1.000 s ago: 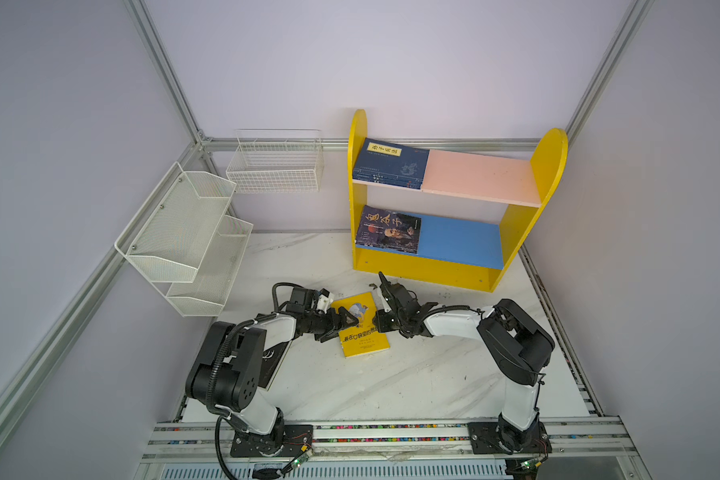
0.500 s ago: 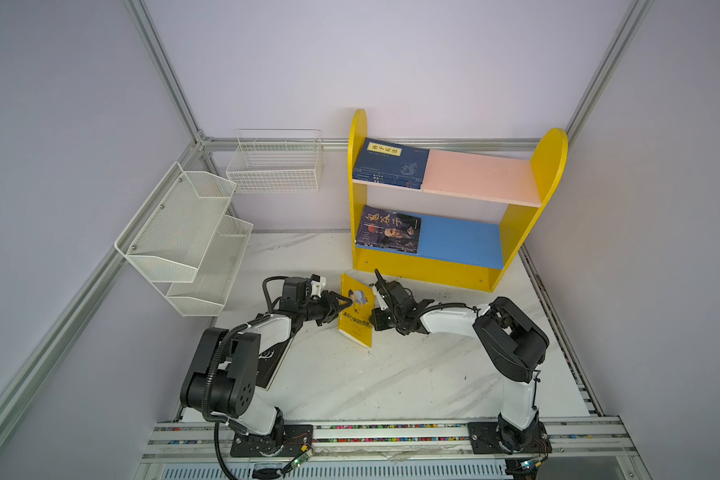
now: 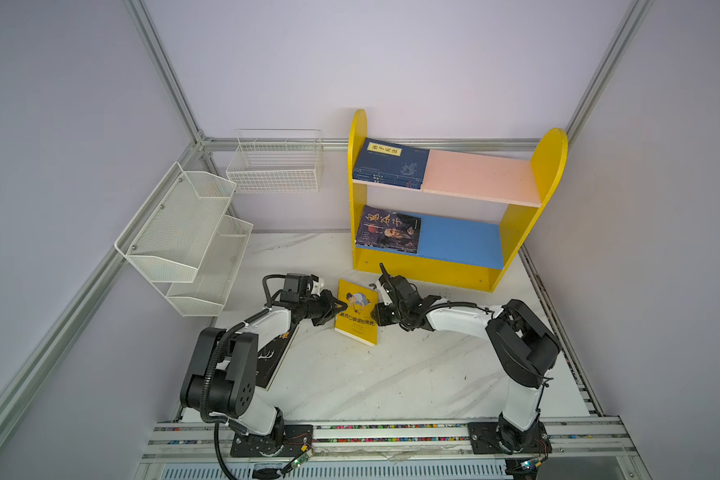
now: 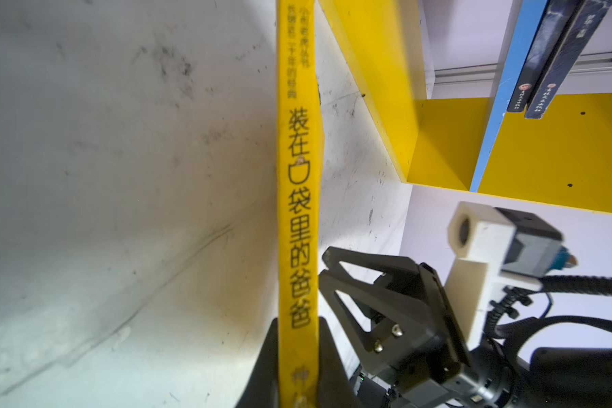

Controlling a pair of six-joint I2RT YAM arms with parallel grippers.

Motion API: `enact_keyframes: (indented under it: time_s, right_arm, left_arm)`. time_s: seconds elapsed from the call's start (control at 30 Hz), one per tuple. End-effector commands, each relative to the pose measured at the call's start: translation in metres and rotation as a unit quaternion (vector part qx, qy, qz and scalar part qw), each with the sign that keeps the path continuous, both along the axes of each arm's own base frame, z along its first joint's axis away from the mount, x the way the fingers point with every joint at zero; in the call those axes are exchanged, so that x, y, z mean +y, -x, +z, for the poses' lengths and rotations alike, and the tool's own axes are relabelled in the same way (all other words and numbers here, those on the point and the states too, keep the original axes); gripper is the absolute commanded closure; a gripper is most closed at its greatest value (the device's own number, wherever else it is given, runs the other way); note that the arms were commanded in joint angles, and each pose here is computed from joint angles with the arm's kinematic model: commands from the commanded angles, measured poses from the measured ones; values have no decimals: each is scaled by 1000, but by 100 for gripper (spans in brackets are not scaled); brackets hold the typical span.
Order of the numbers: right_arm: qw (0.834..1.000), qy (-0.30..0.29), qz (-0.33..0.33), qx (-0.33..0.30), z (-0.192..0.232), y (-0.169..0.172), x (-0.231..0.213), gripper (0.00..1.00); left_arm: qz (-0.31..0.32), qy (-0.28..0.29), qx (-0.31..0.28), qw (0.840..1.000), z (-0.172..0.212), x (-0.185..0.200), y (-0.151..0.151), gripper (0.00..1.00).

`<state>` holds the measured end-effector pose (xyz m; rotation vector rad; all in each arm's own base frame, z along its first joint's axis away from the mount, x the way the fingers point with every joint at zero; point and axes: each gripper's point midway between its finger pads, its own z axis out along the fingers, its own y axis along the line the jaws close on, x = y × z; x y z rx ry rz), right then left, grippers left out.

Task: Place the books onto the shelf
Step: 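Grasp the yellow book edges with both grippers and lift it upright, then carry the upright yellow book into the blue lower shelf with both grippers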

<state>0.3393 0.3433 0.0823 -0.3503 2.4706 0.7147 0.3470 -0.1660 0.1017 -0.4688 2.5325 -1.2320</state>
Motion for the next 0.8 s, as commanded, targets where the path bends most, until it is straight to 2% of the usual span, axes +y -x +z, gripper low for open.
enact_keyframes:
  time_s: [0.0, 0.1, 0.13, 0.2, 0.3, 0.4, 0.47, 0.6, 0.77]
  right_arm:
    - [996, -54, -48, -55, 71, -25, -14, 67]
    - [987, -101, -87, -84, 118, -39, -35, 57]
    - [984, -117, -101, -93, 134, -43, -43, 49]
    - [975, -145, -130, -106, 160, -51, -61, 38]
    - [961, -185, -166, -121, 196, -60, -85, 30]
    - [947, -216, -195, -135, 224, -66, -106, 25]
    - [939, -233, -210, -142, 238, -68, -118, 23]
    - [925, -260, -237, -142, 249, -71, -134, 21]
    - [906, -308, -248, -152, 266, -64, -143, 18]
  left_arm:
    - [-54, 7, -99, 994, 83, -12, -10, 98]
    - [-97, 35, -140, 985, 124, -24, -4, 100]
    - [-110, 48, -174, 977, 153, -27, 3, 100]
    - [-124, 64, -206, 969, 183, -31, 5, 100]
    - [-132, 84, -240, 958, 223, -38, 0, 100]
    - [-130, 96, -268, 950, 256, -46, -9, 100]
    - [-123, 107, -266, 950, 259, -55, -28, 100]
    - [-109, 159, -298, 935, 290, -78, -53, 100]
    - [-24, 178, -319, 931, 310, -91, -97, 100]
